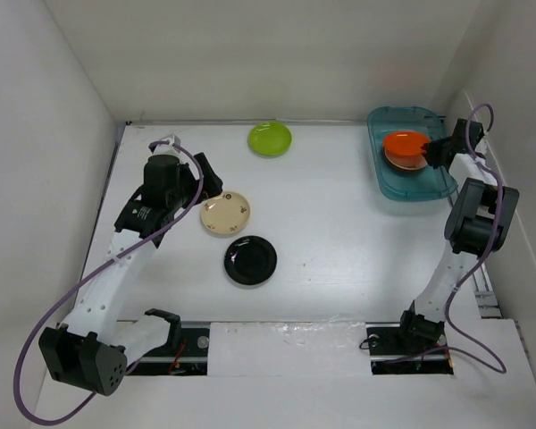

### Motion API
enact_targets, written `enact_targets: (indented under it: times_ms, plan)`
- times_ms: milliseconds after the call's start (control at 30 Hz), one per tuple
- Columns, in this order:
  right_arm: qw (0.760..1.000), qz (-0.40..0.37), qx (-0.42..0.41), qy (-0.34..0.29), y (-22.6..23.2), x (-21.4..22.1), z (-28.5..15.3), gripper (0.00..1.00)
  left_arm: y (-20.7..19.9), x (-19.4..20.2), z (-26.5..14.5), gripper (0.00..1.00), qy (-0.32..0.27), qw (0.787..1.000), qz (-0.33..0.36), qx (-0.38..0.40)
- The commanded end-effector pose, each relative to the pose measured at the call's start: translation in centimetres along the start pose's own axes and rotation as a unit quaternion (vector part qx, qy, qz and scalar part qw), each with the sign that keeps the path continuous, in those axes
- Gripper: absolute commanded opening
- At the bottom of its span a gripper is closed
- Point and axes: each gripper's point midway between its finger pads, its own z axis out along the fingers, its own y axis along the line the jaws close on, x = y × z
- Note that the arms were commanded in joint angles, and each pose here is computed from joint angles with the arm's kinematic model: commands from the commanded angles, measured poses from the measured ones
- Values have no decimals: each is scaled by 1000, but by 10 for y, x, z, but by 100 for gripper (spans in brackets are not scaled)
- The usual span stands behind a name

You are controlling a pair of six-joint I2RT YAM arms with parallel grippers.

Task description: Place the plates into the plastic bin on the countertop

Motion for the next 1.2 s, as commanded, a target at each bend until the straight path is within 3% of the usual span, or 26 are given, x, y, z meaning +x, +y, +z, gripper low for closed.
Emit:
enact_targets:
  times_ms: [0, 67, 133, 300, 433, 533, 667, 700, 833, 933, 1167]
  plan:
    - [1000, -19, -16, -12, 18, -3, -6, 33, -12, -17, -9, 100, -32, 999, 6, 25]
    - [999, -28, -13, -16, 18, -5, -10, 50, -10, -15, -7, 100, -28, 999, 11, 23]
    - [999, -33, -14, -27, 23, -11, -21, 56, -10, -15, -7, 100, -28, 999, 11, 23]
    - [993, -53, -96, -52, 75, -14, -88, 63, -10, -15, -7, 100, -28, 999, 11, 23]
    - [974, -133, -177, -49, 130, 26, -151, 69, -4, -16, -6, 100, -32, 999, 11, 7]
    - [947, -219, -233, 19, 150, 97, -176, 70, 1, -19, -8, 100, -42, 999, -5, -12]
    - [880, -326, -293, 185, 133, 229, -186, 70, 26, -23, -5, 100, -53, 994, -32, -88]
    - [849, -351, -316, 235, 128, 273, -199, 69, 29, -25, -5, 100, -56, 993, -36, -99]
    - [794, -377, -340, 335, 93, 374, -199, 68, 42, -21, -3, 100, -50, 987, -54, -140]
    - [767, -377, -335, 396, 64, 435, -198, 65, 44, -20, 0, 100, -50, 986, -57, -146]
    - [741, -381, -333, 441, 49, 509, -196, 64, 45, -18, -1, 100, -46, 986, -51, -149]
